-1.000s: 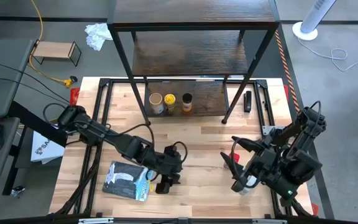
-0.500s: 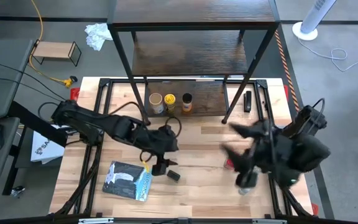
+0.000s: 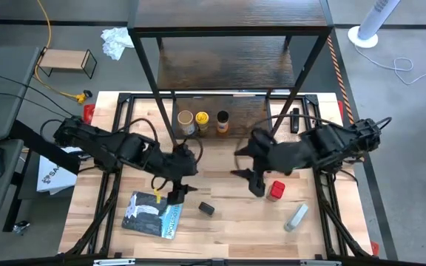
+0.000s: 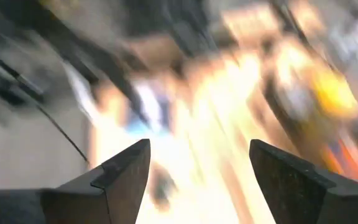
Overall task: Shelf spices
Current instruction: Put the red seasoning can on the shelf
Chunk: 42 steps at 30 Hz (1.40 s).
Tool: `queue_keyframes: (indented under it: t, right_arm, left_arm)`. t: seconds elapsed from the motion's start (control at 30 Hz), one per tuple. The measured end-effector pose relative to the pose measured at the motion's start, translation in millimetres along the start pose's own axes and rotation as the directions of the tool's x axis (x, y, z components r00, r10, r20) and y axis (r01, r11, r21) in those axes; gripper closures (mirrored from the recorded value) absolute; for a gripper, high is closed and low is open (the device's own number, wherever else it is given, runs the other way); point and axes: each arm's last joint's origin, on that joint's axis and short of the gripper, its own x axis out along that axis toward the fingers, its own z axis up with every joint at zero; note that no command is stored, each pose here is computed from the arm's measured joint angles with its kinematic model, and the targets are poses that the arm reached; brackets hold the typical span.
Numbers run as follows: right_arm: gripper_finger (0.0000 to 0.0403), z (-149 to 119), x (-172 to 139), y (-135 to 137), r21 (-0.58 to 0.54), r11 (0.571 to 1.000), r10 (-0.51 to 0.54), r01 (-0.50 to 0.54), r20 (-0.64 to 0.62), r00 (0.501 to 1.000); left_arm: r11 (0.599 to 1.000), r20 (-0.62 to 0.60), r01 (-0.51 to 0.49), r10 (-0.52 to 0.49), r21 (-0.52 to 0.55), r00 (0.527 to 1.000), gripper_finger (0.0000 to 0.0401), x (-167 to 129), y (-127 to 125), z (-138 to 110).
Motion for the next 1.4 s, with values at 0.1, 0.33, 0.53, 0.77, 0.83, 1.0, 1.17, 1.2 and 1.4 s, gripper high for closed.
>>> queue_keyframes:
  t: [0.1,0.33,0.53,0.77,0.83,1.0,1.17,1.2,1.4]
  right_arm:
    - [0.0133,-38.1,6.6,-13.9,0.008,0.984,-0.168,0.179,-0.297,0.940]
    - [0.0133,-111.0,17.4,-12.5,0.028,0.900,-0.336,0.435,-0.592,0.733]
    - [0.0133,-155.7,31.6,-11.5,0.119,0.802,-0.332,0.585,-0.725,0.603]
    - [0.0133,-173.8,30.6,-16.0,0.234,0.581,-0.373,0.780,-0.775,0.510]
    - [0.0133,-176.5,30.0,-18.0,0.279,0.486,-0.388,0.828,-0.780,0.490]
    - [0.0133,-189.9,34.1,-21.6,0.384,0.215,-0.403,0.898,-0.802,0.440]
    - [0.0133,-213.7,36.7,-26.3,0.363,-0.008,-0.402,0.932,-0.854,0.330]
    - [0.0133,-216.3,37.8,-27.7,0.349,-0.027,-0.389,0.937,-0.867,0.312]
    - [0.0133,-238.5,62.1,-29.6,0.415,-0.039,-0.304,0.909,-0.872,0.385]
  left_arm:
    - [0.998,-0.048,-0.052,0.054,0.041,0.997,0.0125,-0.4,-9.1,-11.9]
    - [0.996,-0.105,-0.082,0.084,0.017,0.991,0.0125,23.0,-25.4,-50.7]
    - [0.990,-0.021,-0.020,0.017,-0.137,1.000,0.0125,25.1,-22.9,-92.1]
    - [0.945,0.097,-0.108,0.144,-0.308,0.985,0.0126,-2.2,17.5,-134.8]
    - [0.926,0.120,-0.116,0.169,-0.361,0.978,0.0126,-8.1,28.8,-145.2]
    - [0.895,0.156,-0.104,0.188,-0.434,0.970,0.0126,-14.9,44.7,-163.7]
    - [0.887,0.148,-0.103,0.188,-0.450,0.971,0.0126,-10.6,48.0,-174.8]
    - [0.887,0.143,-0.102,0.185,-0.451,0.972,0.0126,-9.9,48.0,-175.5]
    - [0.899,0.154,-0.075,0.156,-0.432,0.976,0.0126,-8.1,45.7,-172.9]
